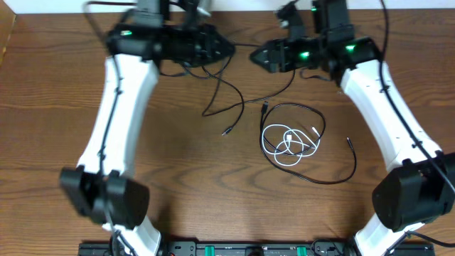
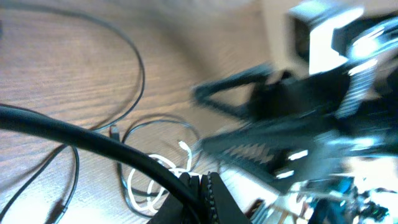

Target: Untangle cables

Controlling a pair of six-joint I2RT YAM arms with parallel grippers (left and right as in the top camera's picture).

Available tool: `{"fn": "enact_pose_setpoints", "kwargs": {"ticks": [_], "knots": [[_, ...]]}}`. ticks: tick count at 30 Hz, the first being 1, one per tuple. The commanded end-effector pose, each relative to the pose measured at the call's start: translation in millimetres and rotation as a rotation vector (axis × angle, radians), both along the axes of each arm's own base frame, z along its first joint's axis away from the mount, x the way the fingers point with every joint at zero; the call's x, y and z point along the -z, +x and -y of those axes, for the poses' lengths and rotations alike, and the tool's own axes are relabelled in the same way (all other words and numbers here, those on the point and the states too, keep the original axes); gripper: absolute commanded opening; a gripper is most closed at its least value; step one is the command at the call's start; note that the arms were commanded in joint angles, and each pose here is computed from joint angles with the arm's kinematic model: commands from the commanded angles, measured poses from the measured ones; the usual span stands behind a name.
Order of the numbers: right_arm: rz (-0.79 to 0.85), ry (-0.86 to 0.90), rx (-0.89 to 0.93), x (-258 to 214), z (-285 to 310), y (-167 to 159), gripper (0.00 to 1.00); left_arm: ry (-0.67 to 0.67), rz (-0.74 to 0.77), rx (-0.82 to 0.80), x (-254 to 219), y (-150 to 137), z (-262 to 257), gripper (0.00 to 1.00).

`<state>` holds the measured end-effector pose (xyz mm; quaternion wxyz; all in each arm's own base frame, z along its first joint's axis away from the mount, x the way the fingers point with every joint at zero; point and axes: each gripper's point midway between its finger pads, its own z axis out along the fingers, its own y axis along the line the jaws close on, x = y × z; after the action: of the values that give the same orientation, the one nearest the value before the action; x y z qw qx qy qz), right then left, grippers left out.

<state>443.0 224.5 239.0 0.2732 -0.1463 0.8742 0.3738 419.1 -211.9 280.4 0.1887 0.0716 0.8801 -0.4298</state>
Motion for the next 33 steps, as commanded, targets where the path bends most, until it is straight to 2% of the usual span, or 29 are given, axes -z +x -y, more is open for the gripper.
{"fn": "enact_pose_setpoints", "kwargs": {"ticks": [1,8,14,15,16,17,18,24,25,27,33], "knots": [[-0.054,-0.059,0.158,13,57,17,0.64,0.090,0.017,0.070,57,17,33,0.08],[-0.170,-0.103,0.346,32,150,19,0.66,0.077,0.143,0.270,133,29,130,0.07],[-0.209,-0.122,0.373,39,175,11,0.66,0.060,0.241,0.310,166,38,173,0.07],[-0.209,-0.130,0.364,40,175,9,0.66,0.082,0.252,0.302,176,40,178,0.21],[-0.211,-0.136,0.366,41,176,9,0.67,0.103,0.256,0.292,180,41,178,0.47],[-0.212,-0.143,0.369,42,177,9,0.67,0.125,0.255,0.281,185,42,178,0.79],[-0.213,-0.155,0.377,43,179,9,0.68,0.155,0.255,0.266,189,43,177,0.95],[-0.213,-0.164,0.382,44,179,9,0.69,0.114,0.200,0.215,179,50,166,0.95],[-0.212,-0.165,0.382,44,180,9,0.70,0.049,0.195,0.239,156,48,159,0.95],[-0.209,-0.164,0.380,43,179,10,0.72,0.026,0.193,0.236,137,48,148,0.95],[-0.134,-0.188,0.312,39,148,17,0.75,0.089,0.224,0.173,66,38,79,0.96]]}}
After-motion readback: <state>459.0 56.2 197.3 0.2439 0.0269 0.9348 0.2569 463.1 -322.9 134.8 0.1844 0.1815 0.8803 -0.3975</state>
